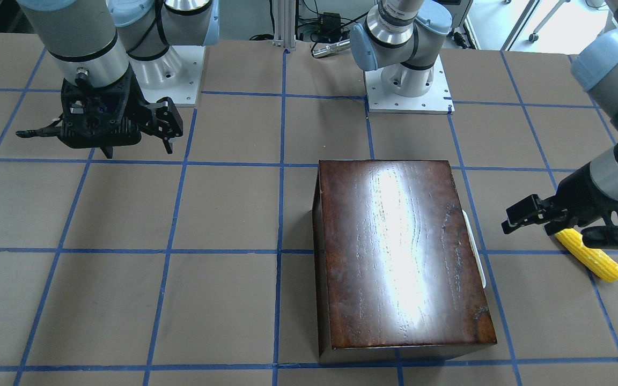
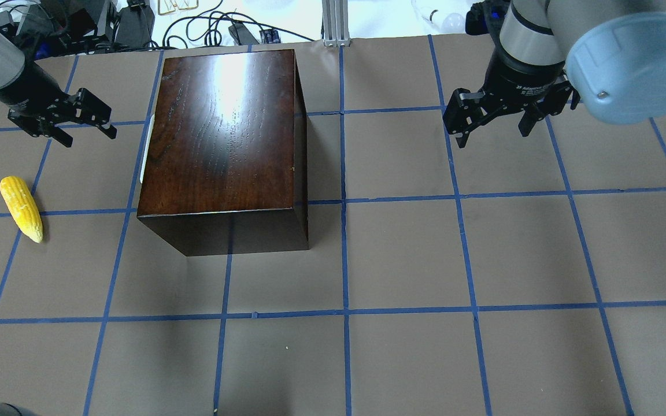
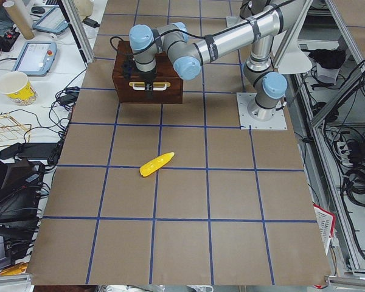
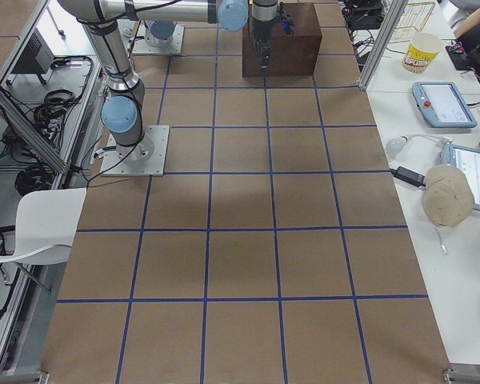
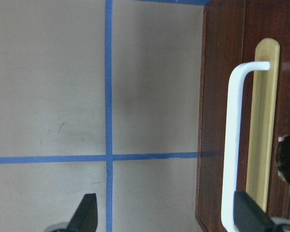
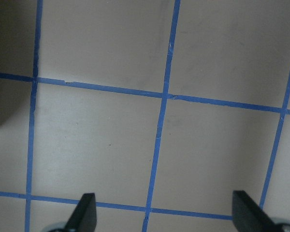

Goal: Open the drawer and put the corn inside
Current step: 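Move the left gripper around the cabinet toward the white drawer handle, then lower the left gripper onto the white drawer handle and close it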

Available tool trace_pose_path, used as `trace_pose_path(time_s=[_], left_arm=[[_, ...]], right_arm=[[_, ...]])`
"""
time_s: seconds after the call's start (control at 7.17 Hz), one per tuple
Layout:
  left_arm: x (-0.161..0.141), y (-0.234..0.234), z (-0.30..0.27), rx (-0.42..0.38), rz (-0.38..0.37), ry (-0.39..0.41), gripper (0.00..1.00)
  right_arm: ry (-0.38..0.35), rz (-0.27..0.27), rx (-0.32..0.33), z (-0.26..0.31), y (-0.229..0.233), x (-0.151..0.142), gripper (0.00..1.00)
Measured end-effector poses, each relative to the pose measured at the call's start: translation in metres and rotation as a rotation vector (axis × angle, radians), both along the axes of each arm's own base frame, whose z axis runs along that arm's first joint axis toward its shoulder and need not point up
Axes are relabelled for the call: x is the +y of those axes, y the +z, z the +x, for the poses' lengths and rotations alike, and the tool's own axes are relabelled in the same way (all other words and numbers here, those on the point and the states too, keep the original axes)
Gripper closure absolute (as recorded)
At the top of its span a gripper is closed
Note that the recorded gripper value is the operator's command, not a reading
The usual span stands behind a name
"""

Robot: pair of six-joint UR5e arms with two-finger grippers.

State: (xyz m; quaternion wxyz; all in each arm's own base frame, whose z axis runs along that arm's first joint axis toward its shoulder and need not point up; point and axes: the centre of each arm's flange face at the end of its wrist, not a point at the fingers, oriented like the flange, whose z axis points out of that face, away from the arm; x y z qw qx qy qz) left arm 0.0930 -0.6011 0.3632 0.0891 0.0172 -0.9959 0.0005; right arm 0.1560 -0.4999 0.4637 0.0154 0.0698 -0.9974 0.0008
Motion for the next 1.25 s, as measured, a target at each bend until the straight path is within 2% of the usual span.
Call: trace_pose_path(time_s=[0.56,1.25], left_arm=[[-0.018,-0.029,-0.001,0.045,-0.031,-0.080,0.00],[-0.023,-0.045,-0.011,0.098,-0.028,-0.092,0.00]], right_arm=[[0.000,0.000,0.000,0.000,0.000,0.000,0.00],[-0.001,-0.001,0.000,-0.001,0.001,0.000,0.00]])
